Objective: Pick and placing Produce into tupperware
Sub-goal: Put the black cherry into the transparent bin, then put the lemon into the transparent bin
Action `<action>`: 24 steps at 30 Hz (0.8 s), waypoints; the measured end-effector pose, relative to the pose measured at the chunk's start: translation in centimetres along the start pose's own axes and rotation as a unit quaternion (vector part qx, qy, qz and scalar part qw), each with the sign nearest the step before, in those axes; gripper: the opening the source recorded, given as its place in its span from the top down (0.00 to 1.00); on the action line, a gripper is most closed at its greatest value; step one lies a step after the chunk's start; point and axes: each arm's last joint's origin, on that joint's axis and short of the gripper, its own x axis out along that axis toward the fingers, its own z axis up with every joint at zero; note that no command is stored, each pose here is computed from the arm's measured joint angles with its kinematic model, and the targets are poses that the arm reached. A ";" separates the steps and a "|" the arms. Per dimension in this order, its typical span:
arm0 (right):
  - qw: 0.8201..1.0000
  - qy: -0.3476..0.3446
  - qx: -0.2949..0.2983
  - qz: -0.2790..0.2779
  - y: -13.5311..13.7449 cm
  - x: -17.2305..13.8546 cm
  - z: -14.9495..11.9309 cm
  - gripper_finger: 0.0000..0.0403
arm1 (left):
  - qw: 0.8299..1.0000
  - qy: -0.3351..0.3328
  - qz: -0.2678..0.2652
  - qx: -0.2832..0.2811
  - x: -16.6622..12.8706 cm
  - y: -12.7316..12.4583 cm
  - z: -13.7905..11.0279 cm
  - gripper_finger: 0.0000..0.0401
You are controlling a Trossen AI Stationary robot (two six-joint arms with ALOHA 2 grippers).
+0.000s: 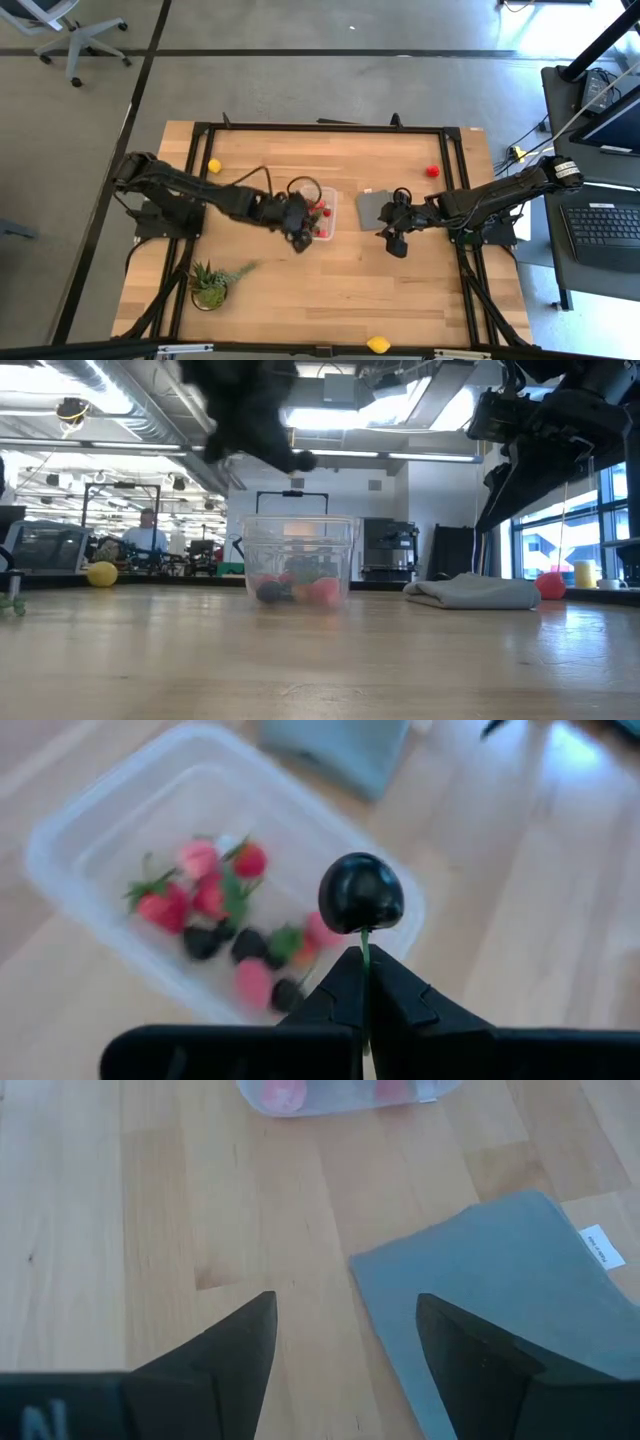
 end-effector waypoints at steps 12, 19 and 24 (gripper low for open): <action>0.999 -0.002 0.039 0.001 0.0 0.0 0.1 0.40 | 0.997 0.006 0.031 -0.066 3.1 4.4 3.2 0.98; 0.999 -0.007 0.043 0.004 0.1 0.0 0.1 0.40 | 0.999 0.000 0.007 -0.038 3.2 4.6 3.8 0.89; 0.999 -0.022 0.046 0.011 0.2 0.0 0.5 0.40 | 1.000 -0.002 -0.001 -0.028 3.2 4.5 3.9 0.68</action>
